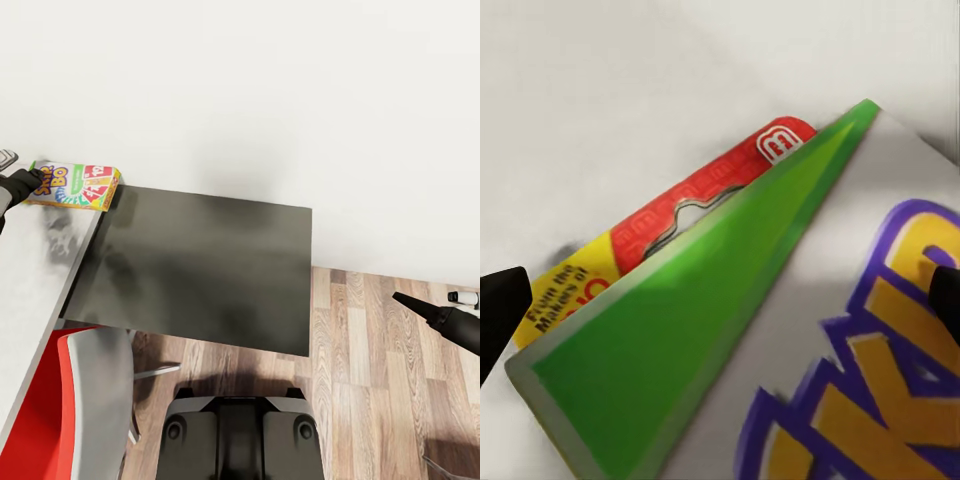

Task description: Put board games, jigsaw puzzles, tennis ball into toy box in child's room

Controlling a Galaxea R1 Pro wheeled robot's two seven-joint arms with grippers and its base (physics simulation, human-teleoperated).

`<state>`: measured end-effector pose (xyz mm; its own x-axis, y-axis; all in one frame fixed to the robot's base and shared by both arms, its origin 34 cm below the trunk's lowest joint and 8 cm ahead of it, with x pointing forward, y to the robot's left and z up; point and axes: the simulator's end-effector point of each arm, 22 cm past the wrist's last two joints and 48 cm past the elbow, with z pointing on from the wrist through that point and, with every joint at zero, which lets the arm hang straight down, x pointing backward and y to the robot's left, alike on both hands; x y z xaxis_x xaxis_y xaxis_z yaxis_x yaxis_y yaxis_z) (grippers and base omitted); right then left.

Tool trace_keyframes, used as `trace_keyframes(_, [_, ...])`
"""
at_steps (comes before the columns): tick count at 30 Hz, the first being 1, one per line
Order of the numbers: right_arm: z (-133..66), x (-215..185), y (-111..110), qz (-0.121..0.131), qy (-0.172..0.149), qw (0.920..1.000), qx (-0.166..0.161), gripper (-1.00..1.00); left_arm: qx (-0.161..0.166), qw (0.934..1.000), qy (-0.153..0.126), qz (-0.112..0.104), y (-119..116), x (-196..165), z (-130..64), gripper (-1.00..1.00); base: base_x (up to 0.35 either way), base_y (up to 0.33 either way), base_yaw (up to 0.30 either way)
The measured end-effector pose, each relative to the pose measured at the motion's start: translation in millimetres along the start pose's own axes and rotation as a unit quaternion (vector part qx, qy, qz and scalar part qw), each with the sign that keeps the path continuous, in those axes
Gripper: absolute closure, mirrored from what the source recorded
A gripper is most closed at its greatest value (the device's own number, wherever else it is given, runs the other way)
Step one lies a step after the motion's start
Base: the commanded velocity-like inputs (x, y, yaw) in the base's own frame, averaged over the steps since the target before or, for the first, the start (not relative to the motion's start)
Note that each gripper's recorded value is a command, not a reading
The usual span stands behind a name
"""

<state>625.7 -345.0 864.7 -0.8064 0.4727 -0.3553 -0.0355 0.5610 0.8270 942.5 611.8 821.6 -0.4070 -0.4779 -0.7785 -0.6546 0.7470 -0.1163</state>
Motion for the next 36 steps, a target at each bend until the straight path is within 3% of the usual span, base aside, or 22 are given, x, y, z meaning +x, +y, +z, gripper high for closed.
trace_keyframes(36, [14.8, 14.8, 6.5, 0.011, 0.013, 0.9997, -0.016, -1.00, 0.021, 0.9997, -0.010, 0.008, -12.6, 7.9, -5.8, -1.00, 0.000, 0.000, -0.001])
